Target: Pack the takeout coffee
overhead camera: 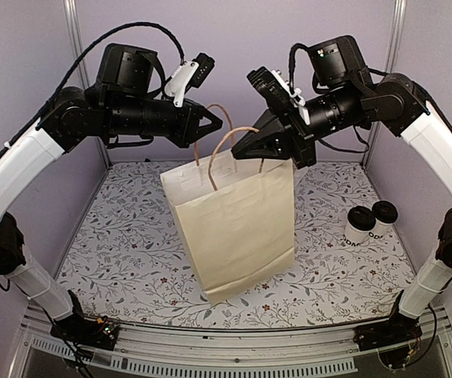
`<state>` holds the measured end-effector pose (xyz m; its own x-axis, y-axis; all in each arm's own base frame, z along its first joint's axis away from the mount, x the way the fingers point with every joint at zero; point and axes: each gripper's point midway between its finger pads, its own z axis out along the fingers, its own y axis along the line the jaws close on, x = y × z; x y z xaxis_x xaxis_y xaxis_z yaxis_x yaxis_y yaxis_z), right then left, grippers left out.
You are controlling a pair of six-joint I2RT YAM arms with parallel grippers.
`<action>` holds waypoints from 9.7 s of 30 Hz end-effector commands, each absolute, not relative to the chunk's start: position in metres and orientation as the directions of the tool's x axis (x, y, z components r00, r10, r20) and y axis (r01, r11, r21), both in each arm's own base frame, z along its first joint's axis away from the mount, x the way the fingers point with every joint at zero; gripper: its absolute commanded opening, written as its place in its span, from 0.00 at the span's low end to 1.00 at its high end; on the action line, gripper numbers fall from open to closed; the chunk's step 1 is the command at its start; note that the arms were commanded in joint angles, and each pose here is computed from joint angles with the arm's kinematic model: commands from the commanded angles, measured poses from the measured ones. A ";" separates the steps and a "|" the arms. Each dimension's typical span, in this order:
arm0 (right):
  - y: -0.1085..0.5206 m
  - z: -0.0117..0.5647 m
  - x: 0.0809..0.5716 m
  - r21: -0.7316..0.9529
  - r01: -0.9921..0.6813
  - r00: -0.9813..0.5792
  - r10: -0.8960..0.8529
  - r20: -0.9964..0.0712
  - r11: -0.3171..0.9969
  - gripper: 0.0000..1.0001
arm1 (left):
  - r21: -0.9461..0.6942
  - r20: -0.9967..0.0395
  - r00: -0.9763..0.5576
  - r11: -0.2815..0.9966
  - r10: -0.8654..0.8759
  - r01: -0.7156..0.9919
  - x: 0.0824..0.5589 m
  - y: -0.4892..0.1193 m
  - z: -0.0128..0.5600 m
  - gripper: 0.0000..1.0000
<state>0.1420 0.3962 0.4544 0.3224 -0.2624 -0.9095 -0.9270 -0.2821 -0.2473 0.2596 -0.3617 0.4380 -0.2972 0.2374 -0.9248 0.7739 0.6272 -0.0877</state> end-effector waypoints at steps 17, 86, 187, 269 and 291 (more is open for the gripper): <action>0.321 0.423 0.161 -0.286 -0.946 0.323 -0.409 -0.853 -0.150 0.99 | -0.073 -0.911 -0.342 0.725 0.231 0.685 0.252 -0.307 0.438 1.00; 0.168 0.249 0.201 -0.145 -0.911 -0.006 -0.363 -0.932 0.386 0.99 | 0.114 -0.909 0.004 0.239 0.416 0.964 0.099 -0.438 0.310 0.00; 0.373 0.401 0.169 -0.030 -0.964 0.130 -0.371 -0.919 -0.264 0.00 | -0.287 -0.918 -0.378 0.449 0.125 0.846 0.310 -0.364 0.410 0.00; 0.044 0.129 0.324 0.075 -0.754 -0.653 -0.735 -0.183 0.652 0.91 | -0.134 -0.959 -0.265 0.663 0.101 0.736 0.356 -0.252 0.314 0.82; 0.033 0.113 0.314 0.054 -0.744 -0.668 -0.736 -0.108 0.666 0.72 | -0.140 -0.955 -0.277 0.663 0.106 0.736 0.358 -0.253 0.308 0.82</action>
<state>0.3229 0.0363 0.1242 -0.6607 -0.7343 -0.1558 -0.7474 0.6628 0.0454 0.3547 -0.2539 0.3078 -0.2867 0.1083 -0.9519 0.7321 0.6656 -0.1448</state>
